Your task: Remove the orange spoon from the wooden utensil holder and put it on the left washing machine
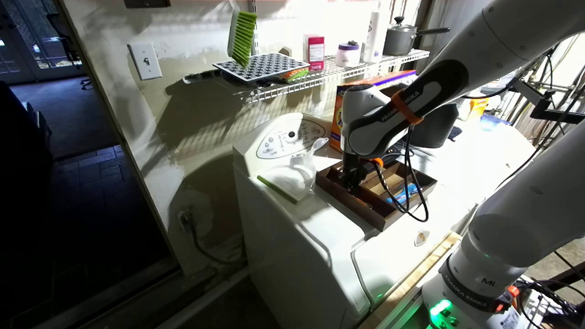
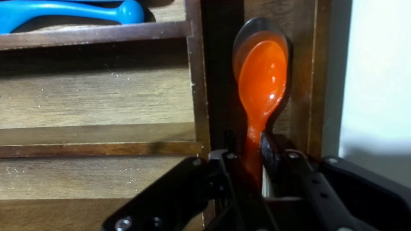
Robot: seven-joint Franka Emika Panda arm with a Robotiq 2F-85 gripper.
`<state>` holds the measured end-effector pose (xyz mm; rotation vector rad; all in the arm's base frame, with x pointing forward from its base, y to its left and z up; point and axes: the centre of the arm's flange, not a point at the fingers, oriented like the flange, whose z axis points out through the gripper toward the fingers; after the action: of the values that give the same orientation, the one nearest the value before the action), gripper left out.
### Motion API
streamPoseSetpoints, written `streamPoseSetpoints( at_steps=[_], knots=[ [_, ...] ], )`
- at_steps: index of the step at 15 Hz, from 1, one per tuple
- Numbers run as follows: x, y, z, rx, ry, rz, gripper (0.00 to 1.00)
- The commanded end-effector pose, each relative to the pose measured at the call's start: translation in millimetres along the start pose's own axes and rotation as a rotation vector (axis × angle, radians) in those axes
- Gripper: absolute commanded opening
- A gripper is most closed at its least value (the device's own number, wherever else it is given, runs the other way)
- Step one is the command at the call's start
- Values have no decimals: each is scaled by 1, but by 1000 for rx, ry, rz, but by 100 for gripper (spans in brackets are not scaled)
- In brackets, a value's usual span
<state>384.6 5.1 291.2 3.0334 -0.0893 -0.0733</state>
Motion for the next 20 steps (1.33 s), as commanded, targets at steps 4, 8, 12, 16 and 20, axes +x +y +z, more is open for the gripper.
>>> streamPoseSetpoints(
  at_steps=[4, 8, 12, 16, 20],
  knots=[
    [10, -8, 7, 13, -6, -2, 27],
    [11, -9, 9, 12, -13, -4, 26],
    [12, -11, 10, 13, -12, -5, 19],
    [12, -13, 13, 13, -18, -8, 24],
    [12, -15, 14, 13, -22, -9, 30]
  ],
)
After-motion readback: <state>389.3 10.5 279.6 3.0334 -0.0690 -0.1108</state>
